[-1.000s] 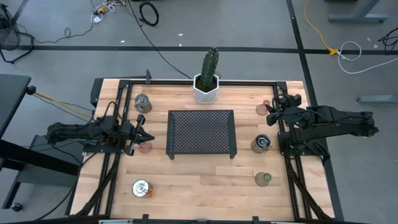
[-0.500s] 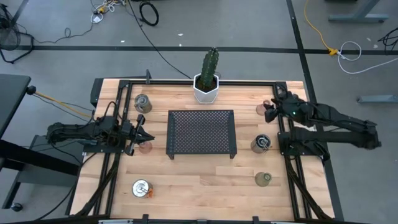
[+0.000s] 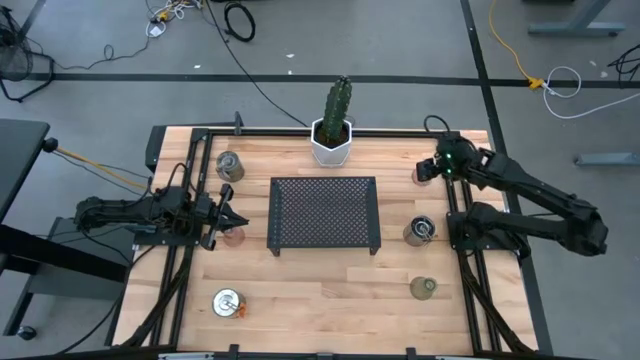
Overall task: Pick & Place candle stick holders
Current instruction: Put the right purple glass candle holder on the shelf
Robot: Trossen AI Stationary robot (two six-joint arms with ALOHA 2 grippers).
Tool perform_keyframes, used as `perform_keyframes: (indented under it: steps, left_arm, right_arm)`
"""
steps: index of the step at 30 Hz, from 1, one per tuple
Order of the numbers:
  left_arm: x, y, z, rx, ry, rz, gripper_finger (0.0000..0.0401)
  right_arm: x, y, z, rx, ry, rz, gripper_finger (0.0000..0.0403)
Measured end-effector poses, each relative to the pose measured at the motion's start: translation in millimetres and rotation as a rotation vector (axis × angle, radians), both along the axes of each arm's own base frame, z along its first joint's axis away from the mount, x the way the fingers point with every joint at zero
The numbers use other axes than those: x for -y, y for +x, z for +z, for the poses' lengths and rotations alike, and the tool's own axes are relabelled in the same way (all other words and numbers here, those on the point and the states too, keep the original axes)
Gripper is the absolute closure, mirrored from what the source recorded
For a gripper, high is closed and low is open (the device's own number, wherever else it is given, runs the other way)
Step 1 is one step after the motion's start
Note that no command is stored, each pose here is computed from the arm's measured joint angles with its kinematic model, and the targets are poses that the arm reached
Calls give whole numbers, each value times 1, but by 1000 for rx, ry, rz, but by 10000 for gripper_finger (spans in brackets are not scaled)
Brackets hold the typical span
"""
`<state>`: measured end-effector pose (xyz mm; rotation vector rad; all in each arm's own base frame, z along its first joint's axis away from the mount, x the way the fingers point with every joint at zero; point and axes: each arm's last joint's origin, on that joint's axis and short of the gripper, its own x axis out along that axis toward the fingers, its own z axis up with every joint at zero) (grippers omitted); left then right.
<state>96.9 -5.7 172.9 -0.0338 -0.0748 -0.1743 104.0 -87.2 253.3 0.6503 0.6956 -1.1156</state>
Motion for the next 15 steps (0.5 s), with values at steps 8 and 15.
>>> perform_keyframes:
  steps: [8,15]
  left_arm:
    - [0,0,0,0,0,0,383]
    - [0,0,0,0,0,0,383]
  right_arm:
    - [18,6,-13,-68,74,-81,96]
    - [27,15,-27,-145,142,-67,65]
